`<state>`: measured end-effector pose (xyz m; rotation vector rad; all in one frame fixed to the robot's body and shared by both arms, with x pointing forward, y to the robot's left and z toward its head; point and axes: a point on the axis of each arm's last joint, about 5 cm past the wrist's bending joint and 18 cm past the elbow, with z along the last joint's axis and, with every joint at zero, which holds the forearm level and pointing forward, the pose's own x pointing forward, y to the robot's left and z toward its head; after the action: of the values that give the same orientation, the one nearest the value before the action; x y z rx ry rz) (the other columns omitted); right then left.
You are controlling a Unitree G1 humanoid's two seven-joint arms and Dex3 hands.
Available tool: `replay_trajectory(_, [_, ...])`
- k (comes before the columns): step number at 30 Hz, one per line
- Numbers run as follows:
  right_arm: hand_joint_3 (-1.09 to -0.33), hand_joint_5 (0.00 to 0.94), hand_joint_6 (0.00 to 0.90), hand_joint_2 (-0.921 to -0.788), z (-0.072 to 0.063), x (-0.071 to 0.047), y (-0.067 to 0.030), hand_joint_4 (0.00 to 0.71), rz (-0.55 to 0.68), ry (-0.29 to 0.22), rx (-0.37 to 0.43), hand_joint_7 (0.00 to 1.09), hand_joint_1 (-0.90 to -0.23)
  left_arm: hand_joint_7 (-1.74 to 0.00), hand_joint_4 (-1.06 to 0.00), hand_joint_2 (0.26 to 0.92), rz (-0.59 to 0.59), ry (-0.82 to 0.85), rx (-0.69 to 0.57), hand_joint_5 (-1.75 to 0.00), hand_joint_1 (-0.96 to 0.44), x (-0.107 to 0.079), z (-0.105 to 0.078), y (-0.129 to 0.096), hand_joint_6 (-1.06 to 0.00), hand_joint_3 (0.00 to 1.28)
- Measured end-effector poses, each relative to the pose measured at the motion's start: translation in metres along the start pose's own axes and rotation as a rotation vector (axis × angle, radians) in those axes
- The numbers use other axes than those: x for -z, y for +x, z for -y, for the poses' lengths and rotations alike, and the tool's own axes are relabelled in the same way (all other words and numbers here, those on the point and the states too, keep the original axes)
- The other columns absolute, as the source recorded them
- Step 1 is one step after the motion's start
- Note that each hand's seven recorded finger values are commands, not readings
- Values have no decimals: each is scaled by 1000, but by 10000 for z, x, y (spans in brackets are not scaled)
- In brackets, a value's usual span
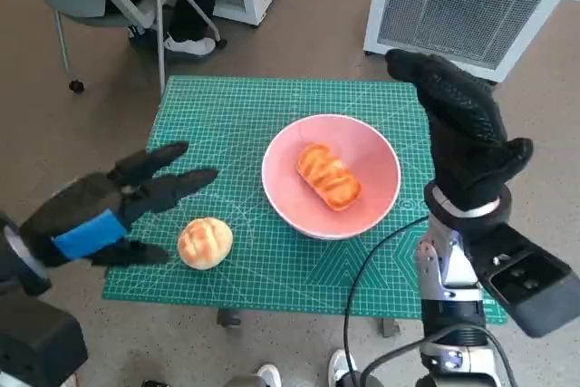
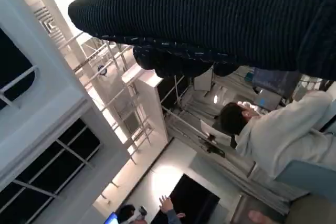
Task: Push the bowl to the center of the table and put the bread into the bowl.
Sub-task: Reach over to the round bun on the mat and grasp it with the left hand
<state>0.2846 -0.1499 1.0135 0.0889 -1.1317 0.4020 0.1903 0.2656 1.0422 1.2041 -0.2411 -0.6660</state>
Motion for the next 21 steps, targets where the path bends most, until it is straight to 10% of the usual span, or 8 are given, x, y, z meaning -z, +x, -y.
replay_trajectory(21, [-838, 455, -1, -921, 12, 17, -2, -1, -17, 6, -5, 654, -554, -68, -474, 862, -158, -197, 216, -45, -239, 298, 550, 470, -506, 2])
